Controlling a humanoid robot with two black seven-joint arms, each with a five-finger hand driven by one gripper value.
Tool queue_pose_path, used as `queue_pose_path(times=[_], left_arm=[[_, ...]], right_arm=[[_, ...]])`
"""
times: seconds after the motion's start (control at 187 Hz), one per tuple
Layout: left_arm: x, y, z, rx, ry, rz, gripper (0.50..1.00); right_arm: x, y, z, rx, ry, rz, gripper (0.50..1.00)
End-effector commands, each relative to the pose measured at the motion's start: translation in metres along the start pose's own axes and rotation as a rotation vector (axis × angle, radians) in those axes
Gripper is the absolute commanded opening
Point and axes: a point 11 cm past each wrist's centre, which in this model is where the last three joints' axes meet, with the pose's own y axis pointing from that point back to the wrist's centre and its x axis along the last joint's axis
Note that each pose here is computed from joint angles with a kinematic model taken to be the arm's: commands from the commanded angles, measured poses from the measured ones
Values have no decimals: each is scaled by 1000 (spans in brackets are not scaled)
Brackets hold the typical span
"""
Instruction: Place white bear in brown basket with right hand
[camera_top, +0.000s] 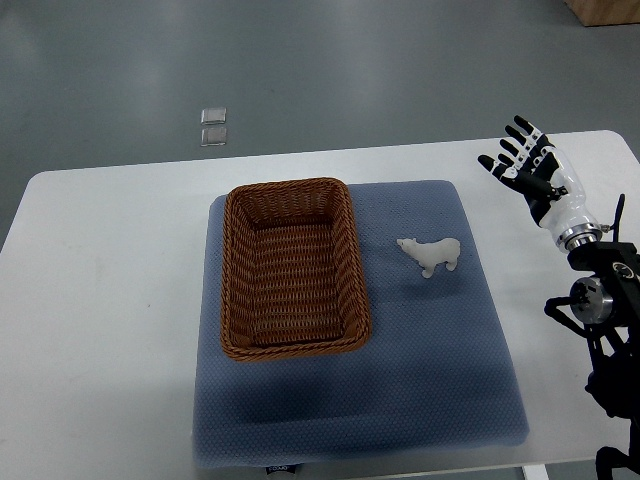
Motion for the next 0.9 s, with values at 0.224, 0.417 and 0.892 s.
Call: queue_pose_path(times=[0.224,0.417,0.892], left_arm=[[1,0,0,0,0,6,1000],[0,0,0,-2,2,3,1000],[0,0,-1,1,3,3,1000]], right_arm=[[1,0,-1,4,-1,4,926],[1,0,-2,12,-1,4,926],[-9,-8,-11,25,-2,-33,924]])
